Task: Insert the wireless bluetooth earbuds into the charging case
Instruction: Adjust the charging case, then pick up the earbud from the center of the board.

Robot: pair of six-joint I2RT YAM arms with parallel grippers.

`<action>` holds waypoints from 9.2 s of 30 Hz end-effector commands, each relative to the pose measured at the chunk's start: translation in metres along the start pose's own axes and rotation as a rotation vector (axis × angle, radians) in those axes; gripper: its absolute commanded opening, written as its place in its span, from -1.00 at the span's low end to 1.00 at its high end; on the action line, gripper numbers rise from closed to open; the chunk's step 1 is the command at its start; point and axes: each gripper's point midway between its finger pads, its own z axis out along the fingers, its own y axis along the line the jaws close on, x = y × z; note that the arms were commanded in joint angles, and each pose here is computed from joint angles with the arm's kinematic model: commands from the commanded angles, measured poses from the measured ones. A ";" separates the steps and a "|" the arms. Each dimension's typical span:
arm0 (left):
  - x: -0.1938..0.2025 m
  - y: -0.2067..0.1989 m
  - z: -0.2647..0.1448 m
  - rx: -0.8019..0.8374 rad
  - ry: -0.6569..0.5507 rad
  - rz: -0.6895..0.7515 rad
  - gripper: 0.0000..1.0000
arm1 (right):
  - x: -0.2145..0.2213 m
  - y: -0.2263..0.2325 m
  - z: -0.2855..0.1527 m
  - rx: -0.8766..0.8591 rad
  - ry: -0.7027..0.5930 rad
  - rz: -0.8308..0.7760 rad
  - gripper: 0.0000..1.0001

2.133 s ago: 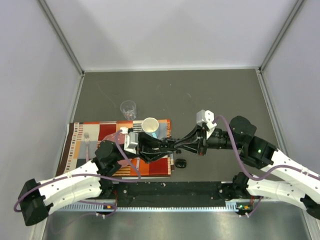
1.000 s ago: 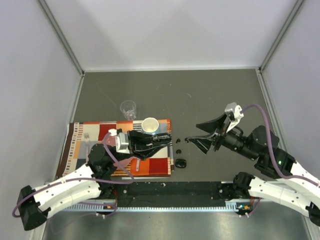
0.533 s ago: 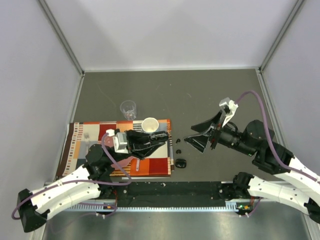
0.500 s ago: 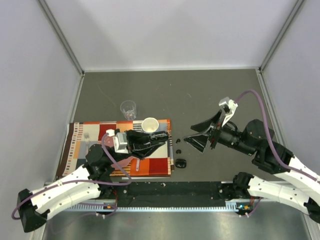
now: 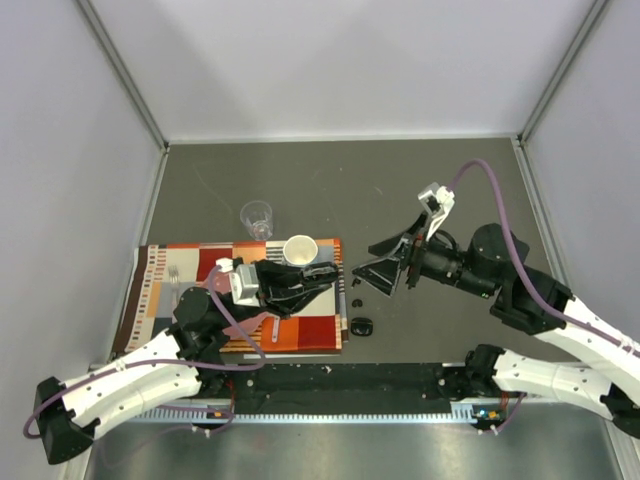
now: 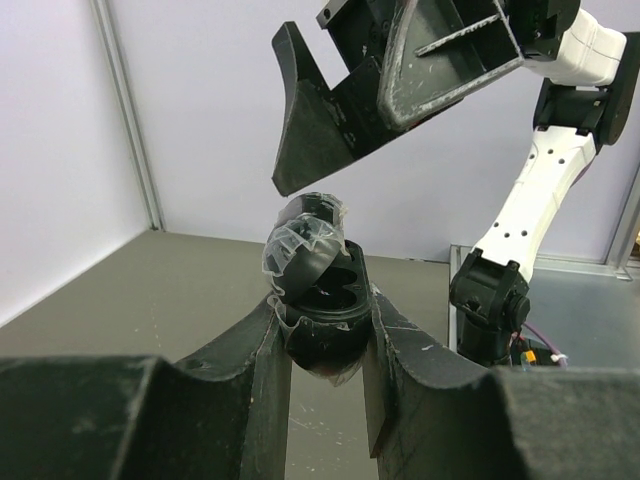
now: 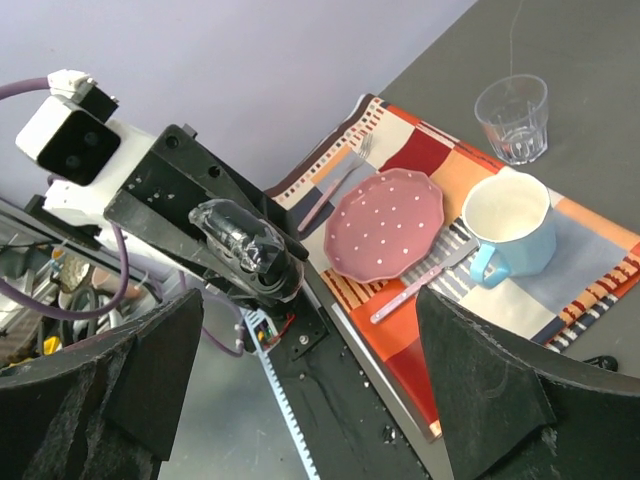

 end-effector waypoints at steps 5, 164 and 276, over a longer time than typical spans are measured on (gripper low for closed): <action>-0.026 -0.001 0.005 0.010 -0.068 0.042 -1.00 | -0.017 0.017 0.007 -0.048 -0.024 0.031 0.75; -0.021 -0.008 -0.015 0.000 -0.057 0.003 -1.00 | 0.275 -0.241 0.040 0.513 0.765 0.363 -0.46; -0.001 -0.014 0.019 0.089 0.055 -0.110 -1.00 | -0.022 0.029 -0.040 -0.283 0.021 -0.304 -1.00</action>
